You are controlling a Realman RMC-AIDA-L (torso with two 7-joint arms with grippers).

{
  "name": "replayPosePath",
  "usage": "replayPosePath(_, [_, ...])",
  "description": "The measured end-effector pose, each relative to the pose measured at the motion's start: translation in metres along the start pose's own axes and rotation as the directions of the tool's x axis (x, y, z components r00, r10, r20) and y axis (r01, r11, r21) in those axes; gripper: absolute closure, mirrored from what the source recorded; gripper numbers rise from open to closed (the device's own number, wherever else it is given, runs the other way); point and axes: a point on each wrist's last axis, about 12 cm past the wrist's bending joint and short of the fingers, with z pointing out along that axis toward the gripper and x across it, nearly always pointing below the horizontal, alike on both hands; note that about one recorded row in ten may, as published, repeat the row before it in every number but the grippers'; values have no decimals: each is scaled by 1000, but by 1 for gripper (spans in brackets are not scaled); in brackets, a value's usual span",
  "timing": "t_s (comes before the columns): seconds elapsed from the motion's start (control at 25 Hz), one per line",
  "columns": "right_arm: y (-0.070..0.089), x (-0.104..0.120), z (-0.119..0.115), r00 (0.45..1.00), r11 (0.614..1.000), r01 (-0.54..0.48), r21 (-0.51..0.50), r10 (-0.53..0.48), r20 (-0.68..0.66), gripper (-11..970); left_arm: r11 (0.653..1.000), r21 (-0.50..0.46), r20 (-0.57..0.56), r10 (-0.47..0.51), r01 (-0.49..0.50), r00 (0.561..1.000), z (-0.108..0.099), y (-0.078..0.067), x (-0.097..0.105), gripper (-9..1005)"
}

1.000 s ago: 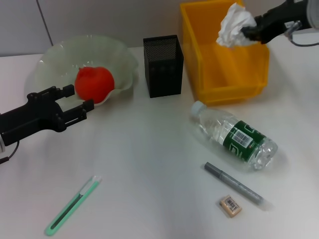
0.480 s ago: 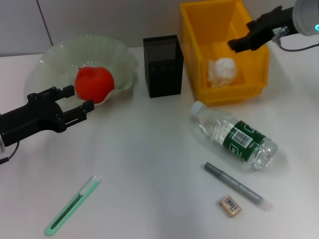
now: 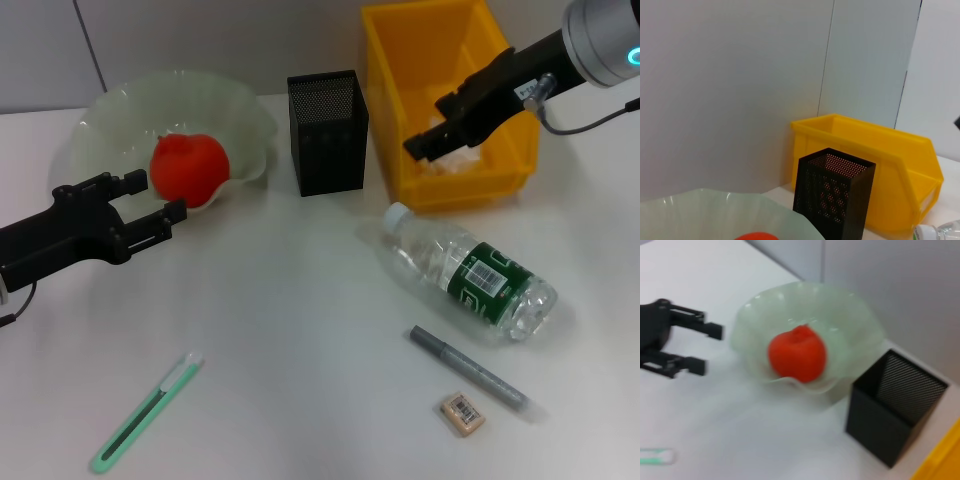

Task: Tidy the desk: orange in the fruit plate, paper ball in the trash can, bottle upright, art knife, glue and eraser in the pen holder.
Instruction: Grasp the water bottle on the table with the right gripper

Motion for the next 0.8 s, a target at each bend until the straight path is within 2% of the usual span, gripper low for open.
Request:
replayPosePath(0.12, [7,-5,-2,998,997,-34,-68,30,-58,280,1000,-1,0,1,-1,1000,0,0,0,300])
replayPosePath(0.32, [16,-9,-4,994,993,-58,-105,47,-102,279,1000,0,-2,6,-6,1000,-1,1,-1,300])
replayPosePath(0.6, [21,-14,-10,996,994,-50,-97,42,-74,278,1000,4,-6,10,-10,1000,-1,1,-1,300])
replayPosePath(0.8, [18,-10,-4,986,986,-89,-139,67,-154,376,1000,7,-5,7,-7,1000,-1,1,-2,300])
